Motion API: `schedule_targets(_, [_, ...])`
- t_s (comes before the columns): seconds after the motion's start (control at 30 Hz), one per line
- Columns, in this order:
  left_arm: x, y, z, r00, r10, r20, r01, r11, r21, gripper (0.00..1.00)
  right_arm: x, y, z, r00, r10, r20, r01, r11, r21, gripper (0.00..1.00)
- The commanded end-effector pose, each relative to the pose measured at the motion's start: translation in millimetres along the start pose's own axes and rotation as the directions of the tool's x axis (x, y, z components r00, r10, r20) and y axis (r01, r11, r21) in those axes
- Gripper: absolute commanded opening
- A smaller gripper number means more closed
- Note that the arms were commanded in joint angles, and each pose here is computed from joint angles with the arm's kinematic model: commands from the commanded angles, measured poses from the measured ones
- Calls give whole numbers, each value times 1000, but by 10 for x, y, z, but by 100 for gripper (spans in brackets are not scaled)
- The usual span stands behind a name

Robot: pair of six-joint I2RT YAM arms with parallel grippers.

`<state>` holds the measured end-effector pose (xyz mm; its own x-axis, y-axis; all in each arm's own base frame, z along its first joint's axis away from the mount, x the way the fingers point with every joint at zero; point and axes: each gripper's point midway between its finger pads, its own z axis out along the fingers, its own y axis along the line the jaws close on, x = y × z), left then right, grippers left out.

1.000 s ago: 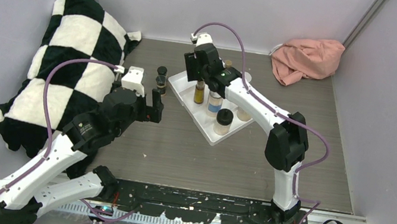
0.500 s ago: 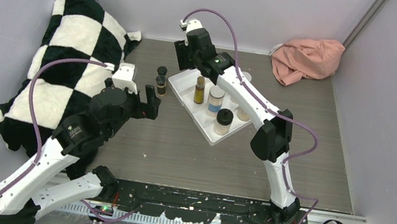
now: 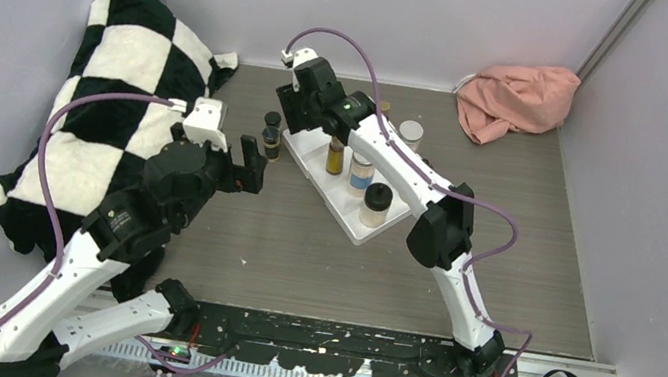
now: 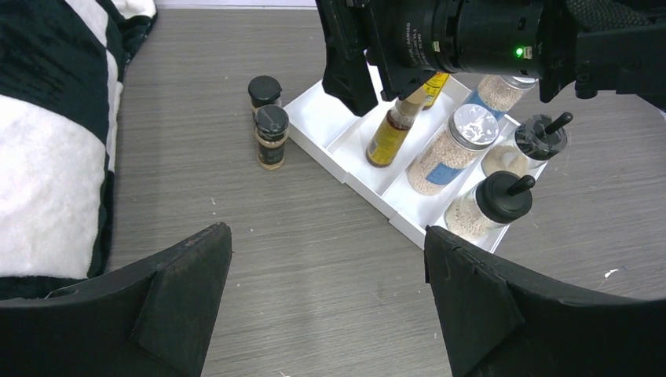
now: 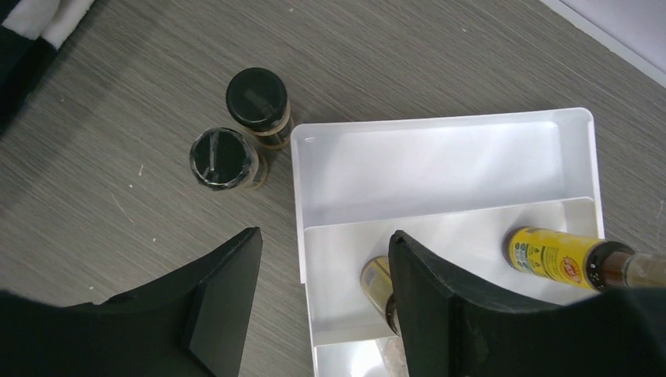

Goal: Organize the condiment bottles
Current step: Pick up the bottle from the center of the board.

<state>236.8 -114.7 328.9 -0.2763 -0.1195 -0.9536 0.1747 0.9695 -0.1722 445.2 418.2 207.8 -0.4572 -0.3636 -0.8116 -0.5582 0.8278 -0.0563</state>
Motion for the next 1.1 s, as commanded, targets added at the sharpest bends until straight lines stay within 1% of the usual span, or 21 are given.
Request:
schedule_targets(0.0, [-315, -3, -54, 995, -11, 95, 11, 1000, -1, 93, -191, 144, -74, 999, -14, 51, 17, 999, -47, 66])
schedule_targets(0.33, [-331, 20, -35, 994, 18, 107, -16, 1000, -14, 94, -87, 296, 55, 999, -33, 25, 36, 996, -87, 70])
schedule_targets(0.57, [-336, 7, -20, 994, 15, 109, -14, 1000, -12, 94, 8, 489, 143, 999, -45, 5, 46, 987, -154, 72])
schedule_targets(0.73, [-317, 7, 12, 995, 10, 104, -7, 1000, -21, 94, -2, 545, 154, 998, -65, 19, 67, 984, -162, 73])
schedule_targets(0.8, [-326, -2, 24, 994, 0, 106, 2, 1000, -23, 94, -92, 473, 129, 997, -67, 46, 72, 989, -126, 73])
schedule_targets(0.9, [-353, -11, 49, 994, -9, 105, 12, 999, -32, 94, -311, 203, 50, 994, -41, 101, 46, 998, -48, 74])
schedule_targets(1.07, [-425, -21, 118, 995, -22, 98, 29, 997, -67, 95, -705, -462, -200, 974, 95, 207, -107, 993, 48, 73])
